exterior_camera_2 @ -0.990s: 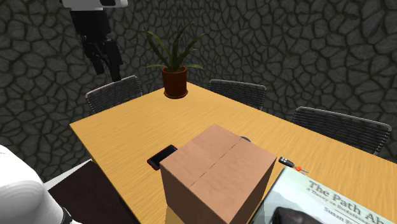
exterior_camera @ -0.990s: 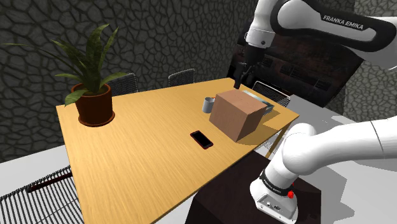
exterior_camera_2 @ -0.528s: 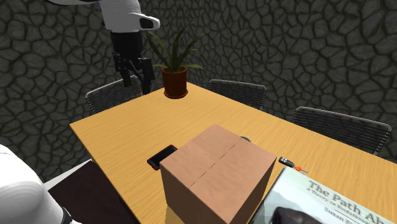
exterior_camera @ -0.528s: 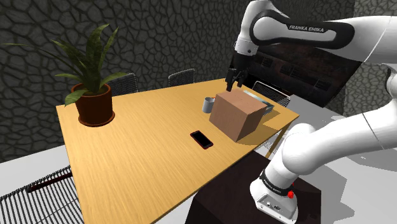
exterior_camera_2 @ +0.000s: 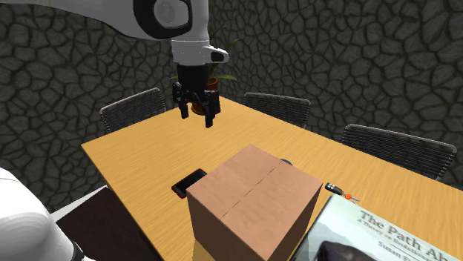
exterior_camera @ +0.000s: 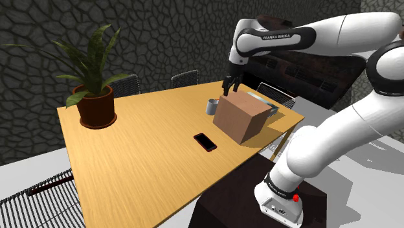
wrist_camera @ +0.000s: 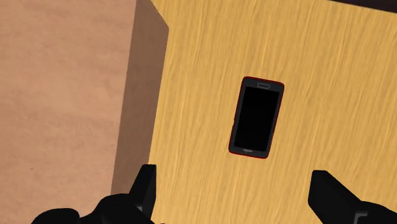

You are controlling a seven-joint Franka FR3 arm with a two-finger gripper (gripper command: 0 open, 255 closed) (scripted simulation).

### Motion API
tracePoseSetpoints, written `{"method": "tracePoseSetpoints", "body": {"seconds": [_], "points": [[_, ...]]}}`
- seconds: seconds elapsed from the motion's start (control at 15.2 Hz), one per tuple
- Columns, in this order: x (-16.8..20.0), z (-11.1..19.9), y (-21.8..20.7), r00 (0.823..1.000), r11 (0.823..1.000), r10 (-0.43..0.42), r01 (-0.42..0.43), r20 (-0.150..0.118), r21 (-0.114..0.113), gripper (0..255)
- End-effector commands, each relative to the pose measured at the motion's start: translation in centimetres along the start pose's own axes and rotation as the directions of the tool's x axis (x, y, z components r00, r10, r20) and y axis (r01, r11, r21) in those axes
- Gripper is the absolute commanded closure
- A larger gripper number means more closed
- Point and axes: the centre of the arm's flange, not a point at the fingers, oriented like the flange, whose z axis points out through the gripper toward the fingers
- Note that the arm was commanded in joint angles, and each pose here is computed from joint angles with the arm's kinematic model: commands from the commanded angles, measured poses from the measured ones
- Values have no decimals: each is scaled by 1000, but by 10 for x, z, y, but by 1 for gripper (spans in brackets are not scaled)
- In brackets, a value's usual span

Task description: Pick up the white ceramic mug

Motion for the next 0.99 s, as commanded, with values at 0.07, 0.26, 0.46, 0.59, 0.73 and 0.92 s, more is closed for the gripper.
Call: {"method": "tracePoseSetpoints", "body": {"seconds": [0.07,0.26,0.46,0.59,0.73,0.92], "points": [[27,24,18,1000,1000,-15,15,11,-2,0],[54,47,38,999,1000,-29,29,23,-4,0],[81,70,58,998,999,-43,44,35,-5,0],[100,85,70,998,999,-53,53,43,-6,0],[118,101,83,997,998,-62,62,51,-6,0],[145,125,102,995,997,-76,77,64,-7,0]]}}
